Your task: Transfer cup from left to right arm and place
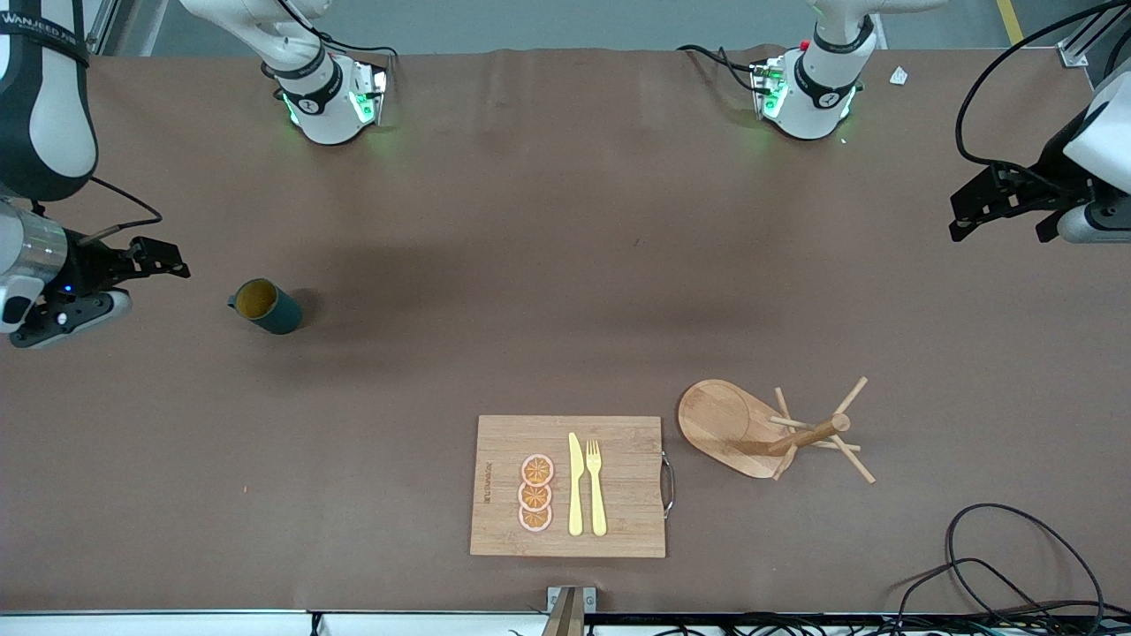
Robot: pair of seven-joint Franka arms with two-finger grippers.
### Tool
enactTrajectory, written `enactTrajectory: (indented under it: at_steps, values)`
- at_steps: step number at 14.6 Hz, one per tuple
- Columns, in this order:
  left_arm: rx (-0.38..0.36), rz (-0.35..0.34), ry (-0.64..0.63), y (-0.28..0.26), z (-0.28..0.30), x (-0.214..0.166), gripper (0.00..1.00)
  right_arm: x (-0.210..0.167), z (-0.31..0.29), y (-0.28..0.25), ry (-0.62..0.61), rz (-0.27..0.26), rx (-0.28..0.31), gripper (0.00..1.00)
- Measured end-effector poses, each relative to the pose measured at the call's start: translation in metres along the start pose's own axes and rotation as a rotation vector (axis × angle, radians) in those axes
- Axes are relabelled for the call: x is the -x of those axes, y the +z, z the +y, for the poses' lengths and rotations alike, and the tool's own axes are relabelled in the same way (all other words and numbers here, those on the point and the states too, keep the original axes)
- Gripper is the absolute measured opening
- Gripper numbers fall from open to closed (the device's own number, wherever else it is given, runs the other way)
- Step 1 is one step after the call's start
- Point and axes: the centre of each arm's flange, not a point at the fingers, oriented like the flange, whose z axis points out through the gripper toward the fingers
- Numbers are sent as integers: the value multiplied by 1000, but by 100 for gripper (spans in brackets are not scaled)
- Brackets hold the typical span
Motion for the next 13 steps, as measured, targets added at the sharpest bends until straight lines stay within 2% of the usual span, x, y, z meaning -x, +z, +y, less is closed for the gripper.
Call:
enactTrajectory:
  at_steps: [4, 6, 13]
  values:
    - [0, 0, 0, 0, 0, 0, 100, 13, -34, -31, 270, 6, 5, 100]
    - [0, 0, 0, 0, 0, 0, 100, 14, -51, -43, 346, 21, 24, 100]
    - [0, 0, 0, 0, 0, 0, 100, 28, -49, -109, 379, 92, 96, 100]
